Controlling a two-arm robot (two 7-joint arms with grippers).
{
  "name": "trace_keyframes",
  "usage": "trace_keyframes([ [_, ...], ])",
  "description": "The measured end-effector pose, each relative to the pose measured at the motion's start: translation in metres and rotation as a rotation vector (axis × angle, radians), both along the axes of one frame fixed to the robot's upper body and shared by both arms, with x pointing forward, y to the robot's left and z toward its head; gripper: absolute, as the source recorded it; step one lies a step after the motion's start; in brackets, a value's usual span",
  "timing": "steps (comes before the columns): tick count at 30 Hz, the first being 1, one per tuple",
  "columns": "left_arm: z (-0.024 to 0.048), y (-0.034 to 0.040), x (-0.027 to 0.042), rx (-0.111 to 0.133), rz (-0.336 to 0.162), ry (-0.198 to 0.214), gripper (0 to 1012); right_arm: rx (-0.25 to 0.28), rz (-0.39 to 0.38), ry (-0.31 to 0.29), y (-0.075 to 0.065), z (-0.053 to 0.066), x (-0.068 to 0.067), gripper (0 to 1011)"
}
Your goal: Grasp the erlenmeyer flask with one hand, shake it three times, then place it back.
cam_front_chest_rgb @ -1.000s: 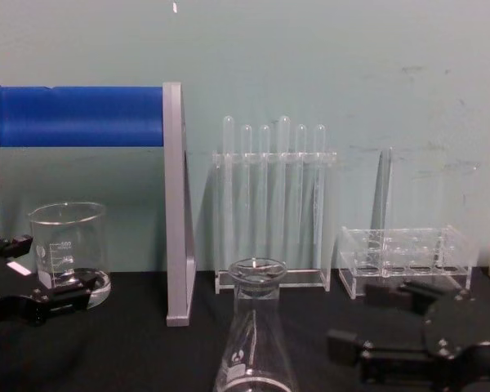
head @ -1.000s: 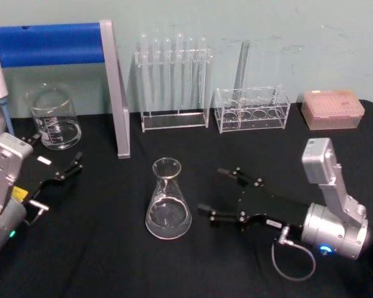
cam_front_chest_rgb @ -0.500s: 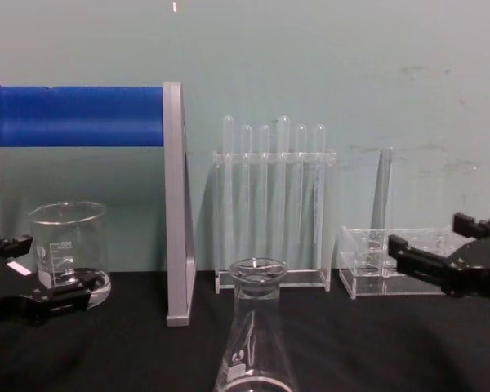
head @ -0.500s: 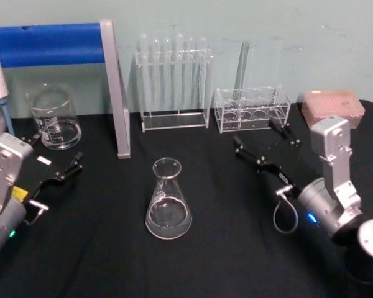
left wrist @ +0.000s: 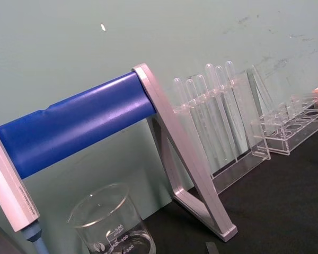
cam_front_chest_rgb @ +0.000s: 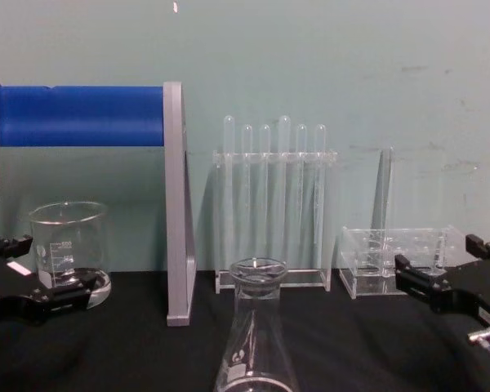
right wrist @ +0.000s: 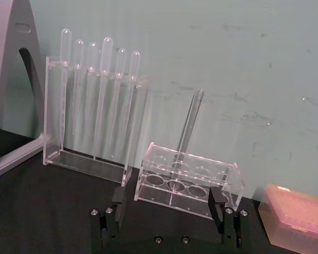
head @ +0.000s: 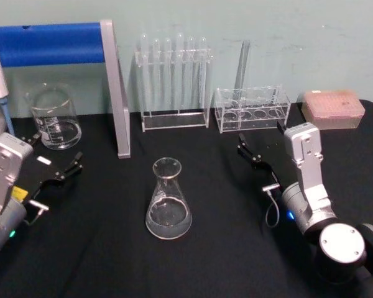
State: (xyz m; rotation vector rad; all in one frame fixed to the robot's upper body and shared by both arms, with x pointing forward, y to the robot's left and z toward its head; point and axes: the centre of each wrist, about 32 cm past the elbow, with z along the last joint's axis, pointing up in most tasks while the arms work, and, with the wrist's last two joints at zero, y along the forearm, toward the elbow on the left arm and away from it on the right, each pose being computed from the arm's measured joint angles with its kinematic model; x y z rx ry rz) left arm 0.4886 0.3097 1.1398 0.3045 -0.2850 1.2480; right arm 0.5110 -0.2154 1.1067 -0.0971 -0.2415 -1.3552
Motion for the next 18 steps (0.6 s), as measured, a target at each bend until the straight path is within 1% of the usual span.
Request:
trace_keyframes([
  [11, 0.0, 0.0, 0.0, 0.0, 0.0, 0.0, 1001, -0.022, 0.005, 0.039, -0.0004, -0.003, 0.002, 1000],
  [18, 0.0, 0.0, 0.0, 0.0, 0.0, 0.0, 1001, -0.021, 0.004, 0.038, -0.0004, -0.0029, 0.002, 1000],
])
